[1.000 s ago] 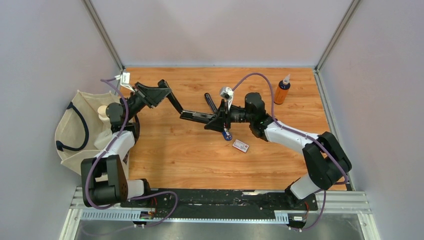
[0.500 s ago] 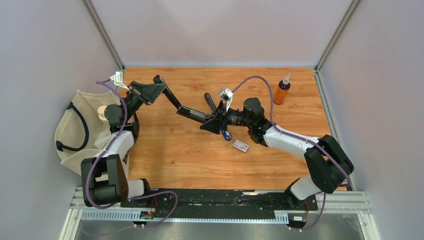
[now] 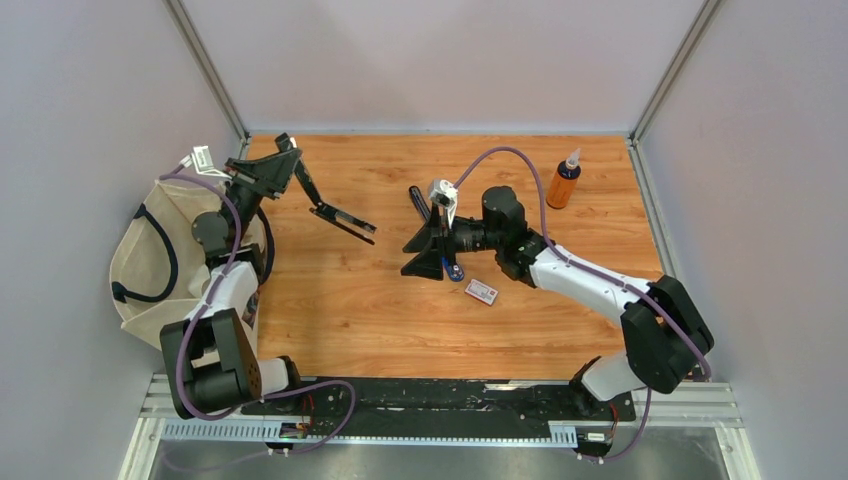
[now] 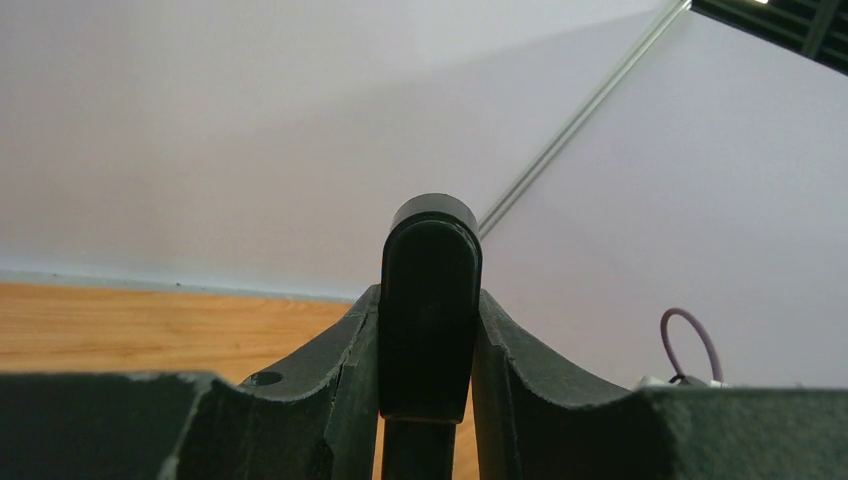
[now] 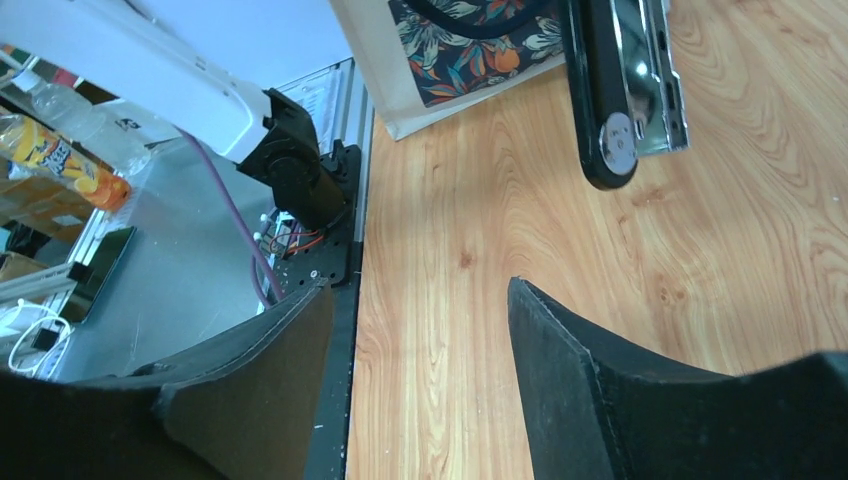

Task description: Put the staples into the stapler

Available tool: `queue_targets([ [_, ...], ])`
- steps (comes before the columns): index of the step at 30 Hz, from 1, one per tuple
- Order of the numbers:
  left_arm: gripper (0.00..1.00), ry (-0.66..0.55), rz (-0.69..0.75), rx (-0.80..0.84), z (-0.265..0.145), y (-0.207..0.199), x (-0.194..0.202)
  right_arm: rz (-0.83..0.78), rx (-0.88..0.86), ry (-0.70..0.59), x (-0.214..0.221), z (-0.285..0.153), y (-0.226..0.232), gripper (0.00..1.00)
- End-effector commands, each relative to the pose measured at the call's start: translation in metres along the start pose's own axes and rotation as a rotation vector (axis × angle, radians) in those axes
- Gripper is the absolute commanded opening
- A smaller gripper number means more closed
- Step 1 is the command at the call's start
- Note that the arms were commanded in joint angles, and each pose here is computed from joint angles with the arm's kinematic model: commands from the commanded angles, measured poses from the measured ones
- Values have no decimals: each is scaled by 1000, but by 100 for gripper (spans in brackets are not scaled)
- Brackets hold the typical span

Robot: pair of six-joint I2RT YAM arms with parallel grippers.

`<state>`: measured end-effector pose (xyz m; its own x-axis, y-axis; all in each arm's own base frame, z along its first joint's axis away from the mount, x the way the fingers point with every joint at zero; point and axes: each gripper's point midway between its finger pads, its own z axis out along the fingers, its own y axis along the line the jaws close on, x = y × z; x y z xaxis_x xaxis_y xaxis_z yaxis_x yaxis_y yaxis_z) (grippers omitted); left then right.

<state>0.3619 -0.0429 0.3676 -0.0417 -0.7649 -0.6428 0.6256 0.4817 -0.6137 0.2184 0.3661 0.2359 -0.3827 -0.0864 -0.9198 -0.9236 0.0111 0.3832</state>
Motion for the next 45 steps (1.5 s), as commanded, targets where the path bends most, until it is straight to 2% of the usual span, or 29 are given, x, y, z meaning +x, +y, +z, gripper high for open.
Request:
queue_targets([
  [1,0,0,155,170,7,-43,-6,-99,-60,-11,-23,-4,20,68],
  [9,0,229,181,356,7,-83,52,-118,-59,4,-22,-2,16,69],
  [17,0,387,114,512,0,-124,97,-122,-122,-5,-29,-3,29,71],
  [23,0,427,34,528,-3,-133,112,-70,-127,-61,-33,6,25,72],
  [24,0,427,16,531,-3,-136,115,-62,-149,-101,-37,9,28,72],
  [30,0,416,-35,539,-3,-147,118,-43,-177,-103,-32,25,32,70],
  [45,0,401,-67,543,-8,-157,126,-55,-120,-130,-29,34,15,57],
])
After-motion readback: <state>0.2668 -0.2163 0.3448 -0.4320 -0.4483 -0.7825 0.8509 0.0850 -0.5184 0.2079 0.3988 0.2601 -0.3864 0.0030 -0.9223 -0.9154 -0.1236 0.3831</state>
